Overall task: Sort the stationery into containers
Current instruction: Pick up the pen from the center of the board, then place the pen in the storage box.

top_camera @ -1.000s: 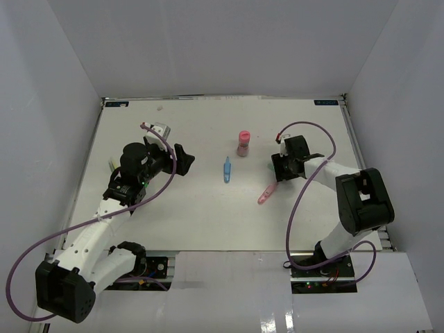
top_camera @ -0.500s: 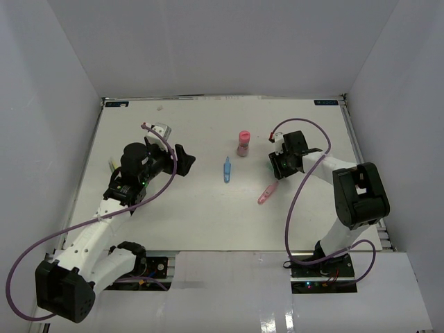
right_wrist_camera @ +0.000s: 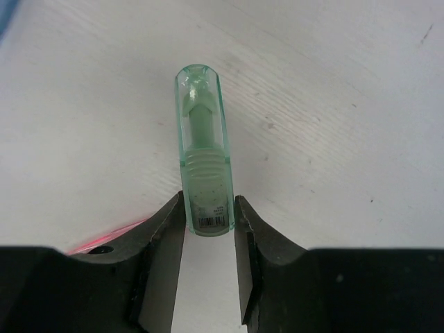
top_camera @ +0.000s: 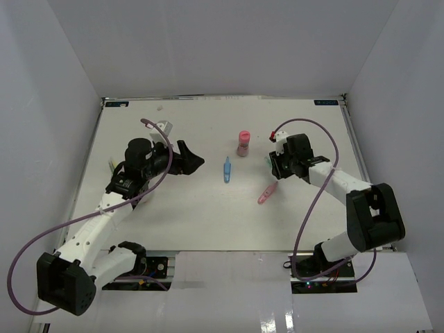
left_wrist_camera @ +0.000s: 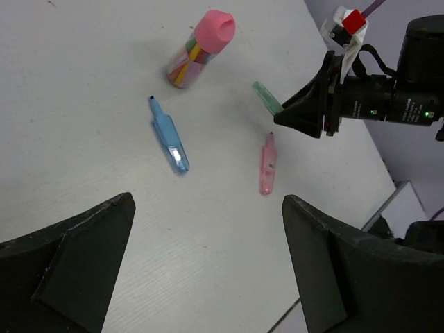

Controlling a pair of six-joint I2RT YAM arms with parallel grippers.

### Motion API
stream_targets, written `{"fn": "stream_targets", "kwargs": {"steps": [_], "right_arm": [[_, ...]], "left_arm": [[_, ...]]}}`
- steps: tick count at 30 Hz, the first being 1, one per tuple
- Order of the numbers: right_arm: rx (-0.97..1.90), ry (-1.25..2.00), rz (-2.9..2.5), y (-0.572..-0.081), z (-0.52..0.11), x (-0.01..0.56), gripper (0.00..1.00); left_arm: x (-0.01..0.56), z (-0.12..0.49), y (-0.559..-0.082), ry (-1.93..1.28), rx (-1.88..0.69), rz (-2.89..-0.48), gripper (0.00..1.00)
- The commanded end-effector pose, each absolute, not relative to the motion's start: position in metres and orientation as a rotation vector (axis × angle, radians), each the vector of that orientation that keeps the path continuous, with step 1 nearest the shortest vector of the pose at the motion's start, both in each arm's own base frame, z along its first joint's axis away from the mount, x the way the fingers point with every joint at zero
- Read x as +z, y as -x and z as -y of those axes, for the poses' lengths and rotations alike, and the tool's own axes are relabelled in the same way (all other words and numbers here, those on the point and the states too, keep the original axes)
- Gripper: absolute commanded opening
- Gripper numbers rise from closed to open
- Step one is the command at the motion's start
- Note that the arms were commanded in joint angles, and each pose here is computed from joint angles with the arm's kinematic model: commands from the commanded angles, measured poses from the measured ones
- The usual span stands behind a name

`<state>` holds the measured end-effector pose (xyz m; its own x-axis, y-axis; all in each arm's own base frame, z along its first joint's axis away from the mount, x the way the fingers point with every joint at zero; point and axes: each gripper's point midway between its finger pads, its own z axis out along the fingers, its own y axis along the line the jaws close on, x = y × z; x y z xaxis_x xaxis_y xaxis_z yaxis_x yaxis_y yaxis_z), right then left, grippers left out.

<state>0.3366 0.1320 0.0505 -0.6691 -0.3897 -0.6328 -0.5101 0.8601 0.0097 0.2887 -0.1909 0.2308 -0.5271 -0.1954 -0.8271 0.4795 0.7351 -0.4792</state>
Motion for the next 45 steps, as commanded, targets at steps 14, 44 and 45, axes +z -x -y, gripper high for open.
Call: {"fn": "stream_targets", "kwargs": {"steps": [14, 44, 45], "right_arm": [[0.696, 0.796, -1.658, -0.274, -0.241, 0.211, 0.3], [0.752, 0.833, -1.6, -0.256, -0.249, 0.197, 0.46], [0.748, 0.83, -1.601, -0.256, -0.248, 0.197, 0.56]], "left_arm": [[0.262, 0.297, -0.28, -0.137, -1.182, -2.039, 0.97], [0.24, 0.362, -0.289, -0.172, -1.148, -2.108, 0.07], [0.241, 0.36, -0.289, -0.169, -1.142, -2.106, 0.06]]}}
